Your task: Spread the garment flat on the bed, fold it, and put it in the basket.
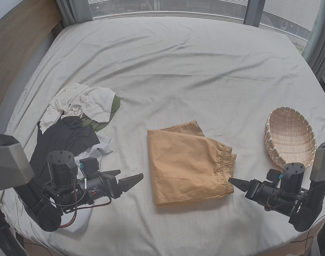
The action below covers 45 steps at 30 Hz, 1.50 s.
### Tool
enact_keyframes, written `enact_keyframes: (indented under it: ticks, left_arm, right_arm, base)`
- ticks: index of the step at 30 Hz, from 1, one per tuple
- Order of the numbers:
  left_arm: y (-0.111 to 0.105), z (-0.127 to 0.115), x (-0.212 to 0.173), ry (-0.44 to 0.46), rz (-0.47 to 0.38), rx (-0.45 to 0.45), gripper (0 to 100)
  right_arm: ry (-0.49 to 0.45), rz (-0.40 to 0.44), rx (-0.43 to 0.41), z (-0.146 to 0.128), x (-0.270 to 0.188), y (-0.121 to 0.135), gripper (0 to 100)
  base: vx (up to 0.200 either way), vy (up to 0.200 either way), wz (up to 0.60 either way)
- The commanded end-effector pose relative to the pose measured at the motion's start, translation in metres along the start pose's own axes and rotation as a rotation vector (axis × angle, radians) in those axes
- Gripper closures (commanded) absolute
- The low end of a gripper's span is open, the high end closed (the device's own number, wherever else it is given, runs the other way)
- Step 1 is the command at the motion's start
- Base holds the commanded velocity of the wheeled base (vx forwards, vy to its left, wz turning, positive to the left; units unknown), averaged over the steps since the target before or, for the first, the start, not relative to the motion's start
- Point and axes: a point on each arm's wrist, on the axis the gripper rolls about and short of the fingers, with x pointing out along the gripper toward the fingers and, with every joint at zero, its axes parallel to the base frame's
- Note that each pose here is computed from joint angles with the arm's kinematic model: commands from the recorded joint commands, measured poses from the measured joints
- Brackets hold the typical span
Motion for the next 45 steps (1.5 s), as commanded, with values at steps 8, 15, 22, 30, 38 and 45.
enact_keyframes:
  ticks: [8,15,22,30,38,45]
  left_arm:
    - [0.0,-0.01,-0.015,-0.037,-0.002,0.012,0]
    - [0.004,-0.016,-0.022,-0.025,0.021,0.005,0]
    - [0.005,-0.017,-0.025,-0.029,0.042,0.001,0]
    - [0.008,-0.019,-0.029,-0.025,0.072,-0.009,0]
    - [0.01,-0.019,-0.03,-0.027,0.084,-0.012,0]
    - [0.01,-0.02,-0.032,-0.019,0.086,-0.015,0]
  right_arm:
    - [0.046,0.01,0.049,-0.013,0.039,-0.001,0]
    - [0.023,0.033,0.051,-0.013,0.07,-0.002,0]
    - [-0.026,0.12,0.03,-0.008,0.1,0.014,0]
    - [-0.025,0.153,0.019,-0.011,0.109,0.021,0]
    - [-0.022,0.154,0.019,-0.012,0.109,0.021,100]
    - [-0.029,0.167,0.017,-0.009,0.106,0.025,100]
  base:
    - [0.0,0.0,0.0]
    - [0.0,0.0,0.0]
    - [0.0,0.0,0.0]
    - [0.0,0.0,0.0]
    - [0.0,0.0,0.0]
    - [0.0,0.0,0.0]
